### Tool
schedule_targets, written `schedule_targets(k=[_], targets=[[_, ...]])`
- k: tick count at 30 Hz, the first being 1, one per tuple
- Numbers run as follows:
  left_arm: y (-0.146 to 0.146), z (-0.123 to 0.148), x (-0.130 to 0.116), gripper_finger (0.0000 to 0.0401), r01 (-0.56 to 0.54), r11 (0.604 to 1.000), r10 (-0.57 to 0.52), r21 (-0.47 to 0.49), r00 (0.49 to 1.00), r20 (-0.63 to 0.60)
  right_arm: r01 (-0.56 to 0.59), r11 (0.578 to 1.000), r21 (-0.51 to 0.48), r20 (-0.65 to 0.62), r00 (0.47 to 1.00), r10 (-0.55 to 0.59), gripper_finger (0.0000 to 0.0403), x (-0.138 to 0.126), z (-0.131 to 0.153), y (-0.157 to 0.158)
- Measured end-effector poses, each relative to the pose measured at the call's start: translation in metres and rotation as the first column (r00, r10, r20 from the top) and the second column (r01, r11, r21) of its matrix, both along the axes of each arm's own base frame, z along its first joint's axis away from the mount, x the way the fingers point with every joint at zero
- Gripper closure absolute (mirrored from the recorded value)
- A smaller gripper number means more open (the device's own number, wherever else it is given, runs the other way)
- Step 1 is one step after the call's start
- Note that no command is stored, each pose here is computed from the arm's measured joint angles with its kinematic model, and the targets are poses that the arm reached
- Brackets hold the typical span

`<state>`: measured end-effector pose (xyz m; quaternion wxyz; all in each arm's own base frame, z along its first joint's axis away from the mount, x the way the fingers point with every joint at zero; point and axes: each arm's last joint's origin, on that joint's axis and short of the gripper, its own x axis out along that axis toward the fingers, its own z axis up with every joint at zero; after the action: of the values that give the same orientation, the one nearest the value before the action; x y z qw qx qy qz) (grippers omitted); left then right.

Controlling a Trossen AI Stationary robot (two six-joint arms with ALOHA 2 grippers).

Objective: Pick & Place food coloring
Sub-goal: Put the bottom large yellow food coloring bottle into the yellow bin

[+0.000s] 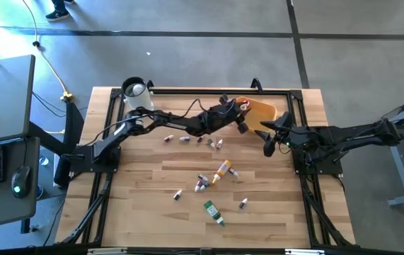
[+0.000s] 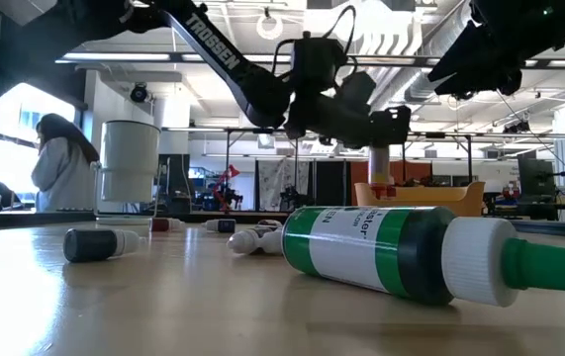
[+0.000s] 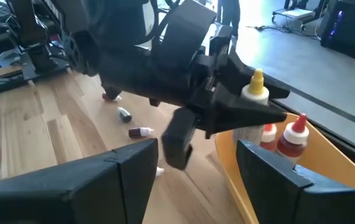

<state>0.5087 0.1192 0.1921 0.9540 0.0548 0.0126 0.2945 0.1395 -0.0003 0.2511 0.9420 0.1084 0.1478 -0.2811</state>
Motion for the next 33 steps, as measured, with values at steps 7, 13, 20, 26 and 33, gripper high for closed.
schedule_targets(k=[7, 13, 20, 26, 33], targets=[[0.001, -0.017, 0.001, 0.0271, -0.040, 0.996, 0.037, -0.079, 0.999, -0.040, -0.016, 1.000, 0.016, 0.004, 1.000, 0.016, 0.0190, 0.000, 0.000, 0.001], [0.003, -0.020, 0.000, 0.0271, -0.095, 0.989, 0.090, -0.113, 0.995, -0.045, -0.022, 0.999, 0.036, 0.014, 1.000, 0.021, 0.0190, 0.001, 0.000, 0.001], [0.010, -0.022, -0.002, 0.0270, -0.129, 0.984, 0.123, -0.119, 0.991, -0.058, -0.022, 0.999, 0.036, 0.015, 1.000, 0.021, 0.0191, 0.001, 0.000, 0.001], [0.009, -0.022, -0.002, 0.0270, -0.126, 0.983, 0.120, -0.135, 0.992, -0.049, -0.022, 0.999, 0.036, 0.015, 1.000, 0.022, 0.0191, 0.001, 0.000, 0.001], [0.009, -0.025, -0.002, 0.0270, -0.121, 0.982, 0.113, -0.144, 0.992, -0.061, -0.023, 0.999, 0.037, 0.015, 1.000, 0.022, 0.0190, 0.001, 0.000, 0.001]])
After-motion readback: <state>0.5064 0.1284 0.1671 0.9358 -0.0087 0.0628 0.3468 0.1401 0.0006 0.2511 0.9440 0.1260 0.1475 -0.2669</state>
